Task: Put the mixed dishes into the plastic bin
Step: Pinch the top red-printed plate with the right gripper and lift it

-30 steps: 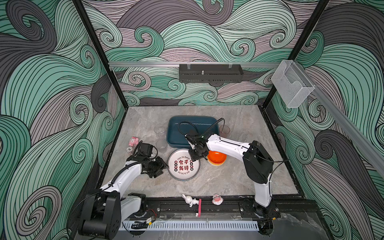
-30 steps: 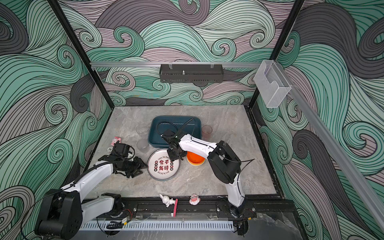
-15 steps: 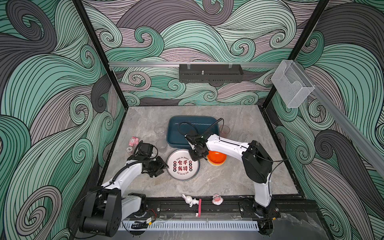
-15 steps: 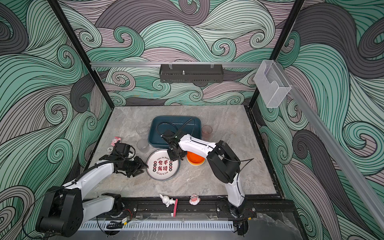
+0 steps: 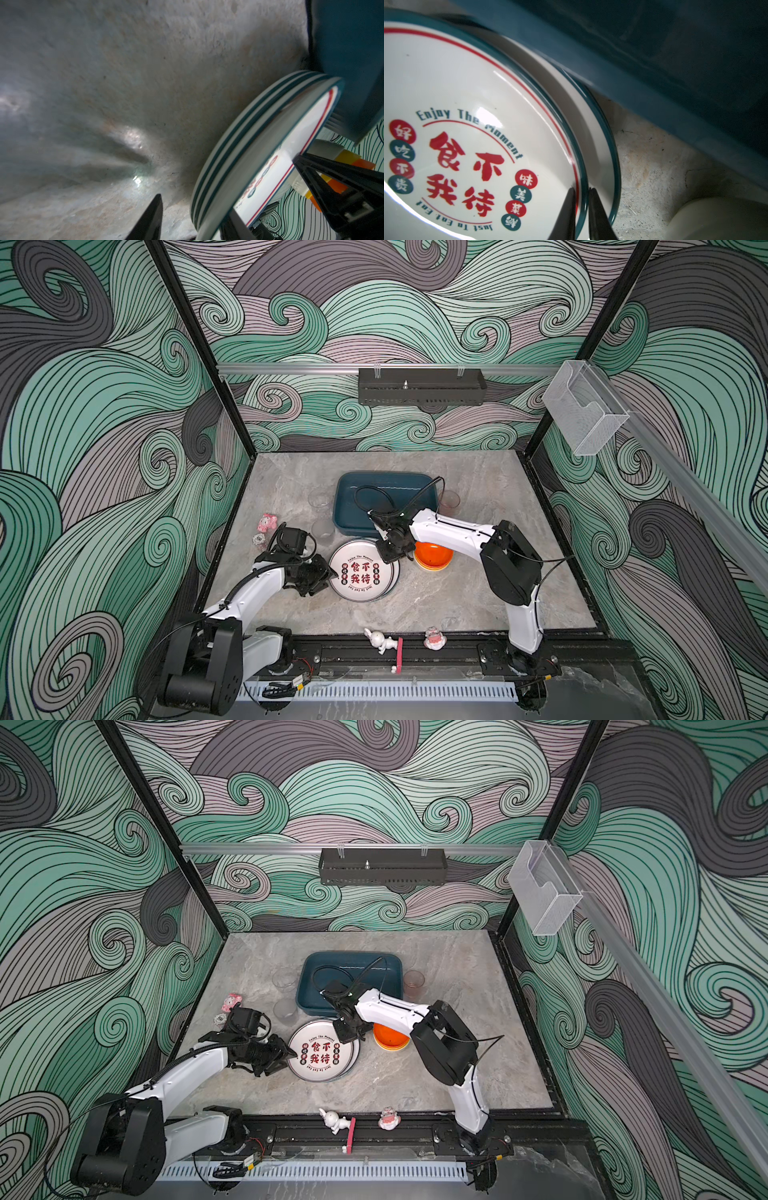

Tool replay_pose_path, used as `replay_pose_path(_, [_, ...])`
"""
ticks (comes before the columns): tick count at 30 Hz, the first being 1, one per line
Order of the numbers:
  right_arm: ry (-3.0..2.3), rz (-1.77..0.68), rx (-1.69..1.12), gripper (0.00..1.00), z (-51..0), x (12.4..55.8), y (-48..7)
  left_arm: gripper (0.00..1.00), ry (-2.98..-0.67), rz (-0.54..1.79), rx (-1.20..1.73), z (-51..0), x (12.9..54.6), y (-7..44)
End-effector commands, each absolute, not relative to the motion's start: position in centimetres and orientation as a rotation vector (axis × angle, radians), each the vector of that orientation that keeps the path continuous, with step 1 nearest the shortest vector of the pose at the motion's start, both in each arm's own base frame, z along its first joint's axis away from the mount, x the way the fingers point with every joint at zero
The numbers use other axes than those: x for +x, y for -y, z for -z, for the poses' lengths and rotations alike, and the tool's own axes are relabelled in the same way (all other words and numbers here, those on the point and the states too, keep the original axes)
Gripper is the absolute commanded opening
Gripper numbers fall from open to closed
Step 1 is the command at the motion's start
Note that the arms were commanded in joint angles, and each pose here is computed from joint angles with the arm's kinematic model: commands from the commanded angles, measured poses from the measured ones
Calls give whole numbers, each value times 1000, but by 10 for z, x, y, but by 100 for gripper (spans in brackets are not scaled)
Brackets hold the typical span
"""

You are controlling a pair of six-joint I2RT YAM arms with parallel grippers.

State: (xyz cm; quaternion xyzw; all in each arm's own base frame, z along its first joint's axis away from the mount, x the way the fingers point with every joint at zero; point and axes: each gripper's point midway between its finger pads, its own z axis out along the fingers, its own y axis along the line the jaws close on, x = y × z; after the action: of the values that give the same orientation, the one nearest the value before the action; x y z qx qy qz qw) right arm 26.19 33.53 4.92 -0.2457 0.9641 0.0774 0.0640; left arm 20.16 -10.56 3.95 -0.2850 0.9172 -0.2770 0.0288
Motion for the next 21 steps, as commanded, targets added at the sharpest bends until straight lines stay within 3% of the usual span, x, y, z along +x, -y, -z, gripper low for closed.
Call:
replay_pose_path(1, [-2927,-258,-781,10,-45,256,-343,45,-2830,847,-895,-41,197,105])
replay_pose_path(5, [-2933,-268,-788,6,-44,253,-344,42,-2823,848,-898,-43,195,105])
replay_pose_path(16, [-2939,-289,-801,7,-44,247,-347,14,-2794,867,-882,-55,193,105])
replay_pose_path(21, [-2924,-294,-795,11,-51,248,-346,9,-2781,882,-850,-63,193,106])
